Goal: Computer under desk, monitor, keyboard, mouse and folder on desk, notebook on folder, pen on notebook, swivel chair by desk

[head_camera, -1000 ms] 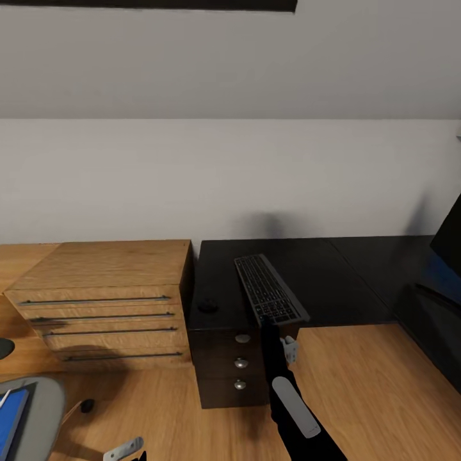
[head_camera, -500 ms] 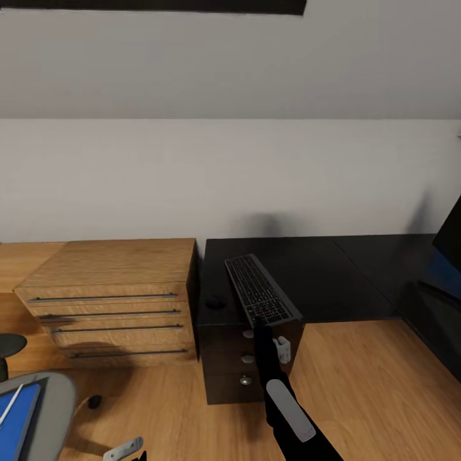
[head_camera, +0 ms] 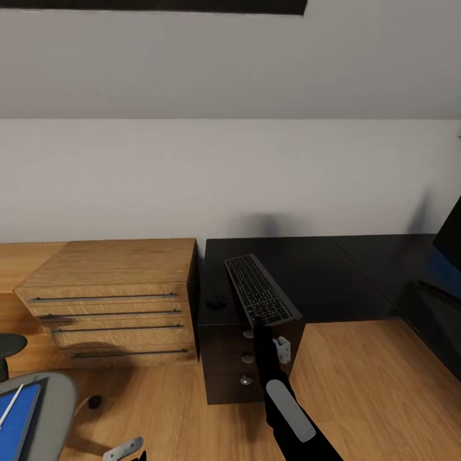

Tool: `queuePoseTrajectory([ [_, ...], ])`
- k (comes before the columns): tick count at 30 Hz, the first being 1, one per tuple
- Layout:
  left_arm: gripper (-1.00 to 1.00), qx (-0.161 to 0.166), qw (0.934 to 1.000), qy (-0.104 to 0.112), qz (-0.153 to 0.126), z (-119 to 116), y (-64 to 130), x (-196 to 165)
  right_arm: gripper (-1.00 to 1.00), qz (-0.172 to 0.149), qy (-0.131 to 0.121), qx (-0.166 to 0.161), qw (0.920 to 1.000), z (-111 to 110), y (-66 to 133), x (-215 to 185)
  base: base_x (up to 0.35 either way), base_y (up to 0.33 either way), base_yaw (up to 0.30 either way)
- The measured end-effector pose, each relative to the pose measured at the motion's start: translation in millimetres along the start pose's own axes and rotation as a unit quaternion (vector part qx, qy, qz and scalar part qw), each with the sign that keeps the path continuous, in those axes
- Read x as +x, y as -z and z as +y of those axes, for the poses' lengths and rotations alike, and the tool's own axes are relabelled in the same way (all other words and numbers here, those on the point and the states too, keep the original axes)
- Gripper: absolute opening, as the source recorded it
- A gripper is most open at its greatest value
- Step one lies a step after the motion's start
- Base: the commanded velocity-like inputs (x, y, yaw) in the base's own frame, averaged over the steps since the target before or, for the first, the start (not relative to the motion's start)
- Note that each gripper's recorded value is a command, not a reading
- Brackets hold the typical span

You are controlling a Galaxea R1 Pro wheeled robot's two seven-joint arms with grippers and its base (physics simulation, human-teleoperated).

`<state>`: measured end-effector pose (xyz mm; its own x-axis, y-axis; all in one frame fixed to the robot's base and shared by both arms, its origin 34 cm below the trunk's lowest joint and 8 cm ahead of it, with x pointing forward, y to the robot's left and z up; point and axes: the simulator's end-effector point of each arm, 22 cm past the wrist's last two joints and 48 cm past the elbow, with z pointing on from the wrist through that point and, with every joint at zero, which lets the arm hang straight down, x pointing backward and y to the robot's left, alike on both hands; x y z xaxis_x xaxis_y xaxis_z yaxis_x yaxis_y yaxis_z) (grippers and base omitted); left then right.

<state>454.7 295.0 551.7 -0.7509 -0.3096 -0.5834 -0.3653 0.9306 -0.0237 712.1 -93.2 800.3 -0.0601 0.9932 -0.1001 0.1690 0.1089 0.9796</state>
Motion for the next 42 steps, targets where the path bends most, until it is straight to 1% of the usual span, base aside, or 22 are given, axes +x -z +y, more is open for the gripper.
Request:
queuePoseTrajectory([
  [6,1.00,0.000,1.0000,0.000,0.000,-0.1,0.0,0.1,-1.00,0.000,0.000,-0.001,1.0000,-0.8,0.2,0.0,0.000,0.000,0.000],
  [7,1.00,0.000,1.0000,0.000,0.000,-0.2,0.1,0.1,1.00,0.000,0.000,-0.001,1.0000,-0.8,0.2,0.0,0.000,0.000,0.000],
  [8,1.00,0.000,1.0000,0.000,0.000,-0.2,0.0,0.1,1.00,0.003,0.001,0.048,0.9988,-38.3,5.0,2.0,0.000,0.000,0.000],
  [9,1.00,0.000,1.0000,0.000,0.000,0.0,0.0,0.1,1.00,0.004,0.003,0.053,0.9986,-43.1,5.9,2.4,0.000,0.000,0.000],
  [20,1.00,0.001,1.0000,0.000,0.000,-1.2,0.1,0.4,1.00,0.004,0.004,0.053,0.9986,-43.1,5.9,2.5,-0.002,0.000,0.000],
  [26,1.00,0.001,1.0000,0.000,0.001,-1.5,-0.2,0.6,1.00,0.004,0.004,0.053,0.9986,-43.6,5.6,2.4,-0.228,-0.067,0.000],
  [34,1.00,0.001,1.0000,0.000,0.000,-1.4,-0.1,0.4,1.00,0.000,0.005,0.056,0.9984,-46.1,5.8,-0.3,-0.274,-0.209,0.000],
  [39,1.00,0.001,1.0000,0.000,0.000,-1.4,-0.1,0.3,1.00,0.000,0.010,0.067,0.9977,-56.8,8.0,-0.2,-0.216,-0.275,0.000],
  [42,1.00,0.001,1.0000,0.000,0.000,-1.6,-0.1,0.4,1.00,0.001,0.010,0.070,0.9975,-59.3,8.6,-0.4,-0.204,-0.278,0.000],
])
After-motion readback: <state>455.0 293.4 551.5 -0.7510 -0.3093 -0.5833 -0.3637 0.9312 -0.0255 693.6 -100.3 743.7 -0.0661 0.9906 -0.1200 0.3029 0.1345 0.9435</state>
